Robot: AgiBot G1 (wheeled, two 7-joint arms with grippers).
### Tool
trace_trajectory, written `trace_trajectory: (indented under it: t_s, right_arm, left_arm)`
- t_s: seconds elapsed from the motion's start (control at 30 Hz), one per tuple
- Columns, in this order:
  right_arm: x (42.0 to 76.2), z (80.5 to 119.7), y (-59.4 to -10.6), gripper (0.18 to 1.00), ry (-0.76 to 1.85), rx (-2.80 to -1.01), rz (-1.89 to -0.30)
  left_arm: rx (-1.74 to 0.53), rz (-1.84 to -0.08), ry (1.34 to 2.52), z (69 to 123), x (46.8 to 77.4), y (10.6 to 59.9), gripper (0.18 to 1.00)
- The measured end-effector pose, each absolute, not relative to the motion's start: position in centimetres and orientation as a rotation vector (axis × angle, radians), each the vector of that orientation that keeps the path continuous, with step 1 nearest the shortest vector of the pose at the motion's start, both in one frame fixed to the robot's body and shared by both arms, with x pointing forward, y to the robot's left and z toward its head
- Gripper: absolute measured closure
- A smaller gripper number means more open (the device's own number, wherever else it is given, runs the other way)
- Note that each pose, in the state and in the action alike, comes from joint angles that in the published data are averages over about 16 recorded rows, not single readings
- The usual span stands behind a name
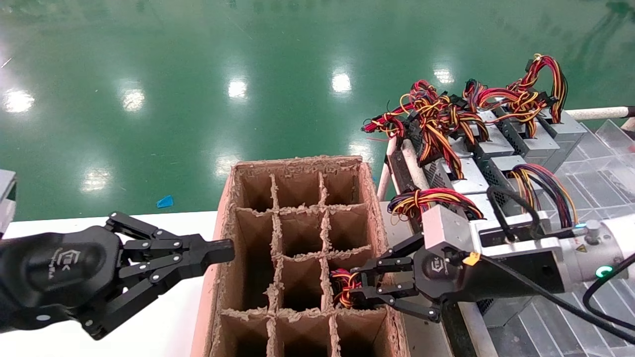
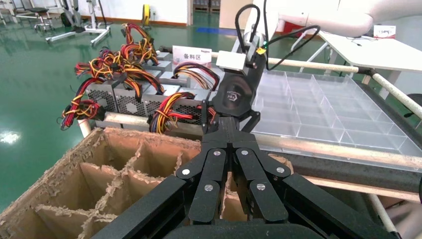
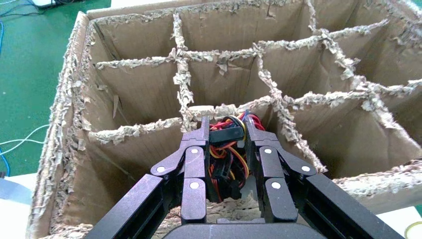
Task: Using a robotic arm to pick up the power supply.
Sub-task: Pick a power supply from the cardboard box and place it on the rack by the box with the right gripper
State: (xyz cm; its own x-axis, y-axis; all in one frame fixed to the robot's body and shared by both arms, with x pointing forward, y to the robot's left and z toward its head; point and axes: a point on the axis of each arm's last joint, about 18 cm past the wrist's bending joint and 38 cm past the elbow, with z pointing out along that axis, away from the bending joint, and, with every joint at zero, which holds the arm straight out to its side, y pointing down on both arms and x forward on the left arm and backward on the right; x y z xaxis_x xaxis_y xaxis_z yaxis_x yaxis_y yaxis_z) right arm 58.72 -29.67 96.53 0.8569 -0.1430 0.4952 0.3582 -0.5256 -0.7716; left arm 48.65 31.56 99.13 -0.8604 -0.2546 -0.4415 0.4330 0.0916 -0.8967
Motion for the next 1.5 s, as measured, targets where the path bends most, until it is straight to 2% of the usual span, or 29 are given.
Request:
trace_trajectory:
  t_s: [0.37, 0.87, 1.5]
  right_arm:
    - [56.6, 100.3, -29.8, 0.863, -0.236, -2.012, -0.716]
    - [52.5, 107.1, -29.5, 0.864, -0.411, -1.947, -0.930]
    - [45.9, 116.8, -31.0, 0.865, -0.583, -1.774, -1.358]
  left_arm:
    - [0.175, -1.821, 1.880, 99.1, 48.6, 31.6, 0.993]
    - [0.175, -1.821, 1.880, 99.1, 48.6, 31.6, 0.993]
    - [0.175, -1.821, 1.880, 99.1, 48.6, 31.6, 0.993]
